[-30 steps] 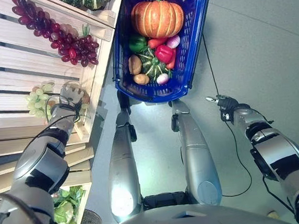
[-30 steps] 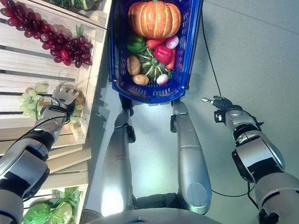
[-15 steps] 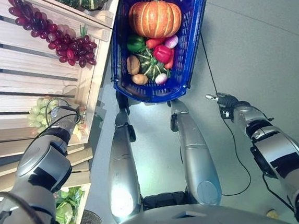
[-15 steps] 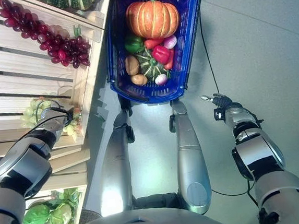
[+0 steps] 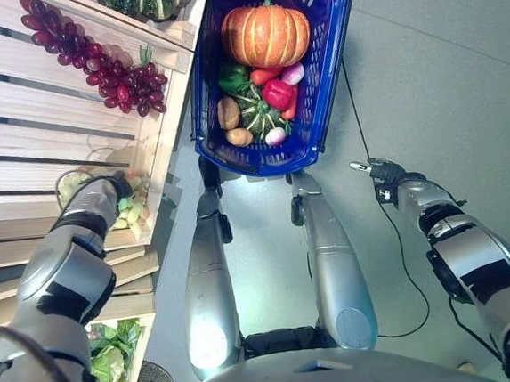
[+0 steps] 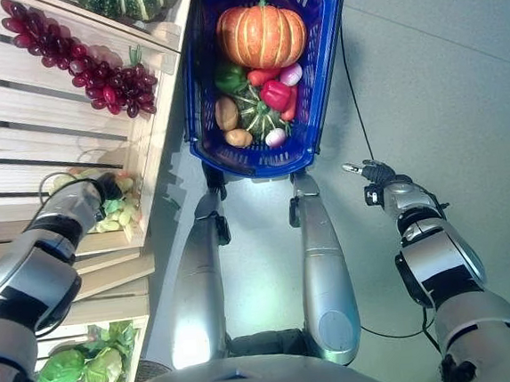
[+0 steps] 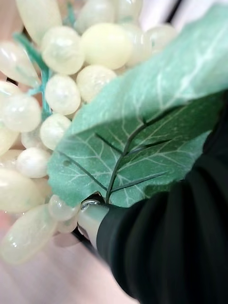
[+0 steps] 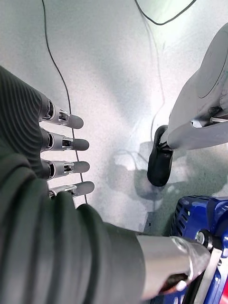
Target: Pick up fruits and vegetables into the basket
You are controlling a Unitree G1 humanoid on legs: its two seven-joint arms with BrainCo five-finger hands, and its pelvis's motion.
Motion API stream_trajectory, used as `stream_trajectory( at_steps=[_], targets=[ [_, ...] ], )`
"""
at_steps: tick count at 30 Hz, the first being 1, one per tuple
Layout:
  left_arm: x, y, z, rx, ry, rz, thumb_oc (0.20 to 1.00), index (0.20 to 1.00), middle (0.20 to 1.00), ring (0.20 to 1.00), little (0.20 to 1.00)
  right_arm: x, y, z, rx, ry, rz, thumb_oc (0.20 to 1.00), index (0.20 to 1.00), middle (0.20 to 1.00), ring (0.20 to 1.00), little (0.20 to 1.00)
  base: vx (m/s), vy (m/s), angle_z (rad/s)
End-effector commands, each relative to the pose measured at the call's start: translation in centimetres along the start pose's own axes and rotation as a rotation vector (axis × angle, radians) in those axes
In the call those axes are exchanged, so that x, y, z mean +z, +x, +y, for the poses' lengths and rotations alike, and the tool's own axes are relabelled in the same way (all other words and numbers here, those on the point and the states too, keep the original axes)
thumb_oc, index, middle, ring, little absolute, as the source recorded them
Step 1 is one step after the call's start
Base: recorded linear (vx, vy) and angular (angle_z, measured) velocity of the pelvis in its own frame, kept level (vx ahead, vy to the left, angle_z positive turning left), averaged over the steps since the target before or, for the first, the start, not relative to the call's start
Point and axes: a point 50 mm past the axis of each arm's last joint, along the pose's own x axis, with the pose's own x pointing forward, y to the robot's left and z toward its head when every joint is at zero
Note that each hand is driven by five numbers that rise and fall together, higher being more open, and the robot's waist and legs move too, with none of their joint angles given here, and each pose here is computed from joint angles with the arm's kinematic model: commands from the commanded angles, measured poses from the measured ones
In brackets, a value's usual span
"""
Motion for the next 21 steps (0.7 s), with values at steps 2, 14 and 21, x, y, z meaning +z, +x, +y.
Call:
stream_trajectory(
  at_steps=[2, 14, 21],
  targets=[
    [0.8, 0.1, -3.7, -0.154, -0.628, -0.194, 0.2, 0.2, 0.2, 0.2, 0.2, -3.5, -0.5, -2.5, -0.06, -0.016, 0.074, 1.0, 1.0, 1.0, 1.0, 1.0, 0.0, 0.0, 0.0],
    [2.5, -1.0, -0.9, -0.114, -1.275, -0.543, 0.2, 0.2, 0.2, 0.2, 0.2, -4.9, -0.8, -3.0, -0.079, -0.009, 0.086, 1.0, 1.0, 1.0, 1.0, 1.0, 0.01, 0.008, 0.02],
    [4.1, -2.2, 1.7, -0.056, -1.42, -0.734, 0.2, 0.2, 0.2, 0.2, 0.2, -3.3, -0.7, -2.4, -0.048, 0.032, -0.05, 1.0, 1.0, 1.0, 1.0, 1.0, 0.01, -0.004, 0.05]
  ],
)
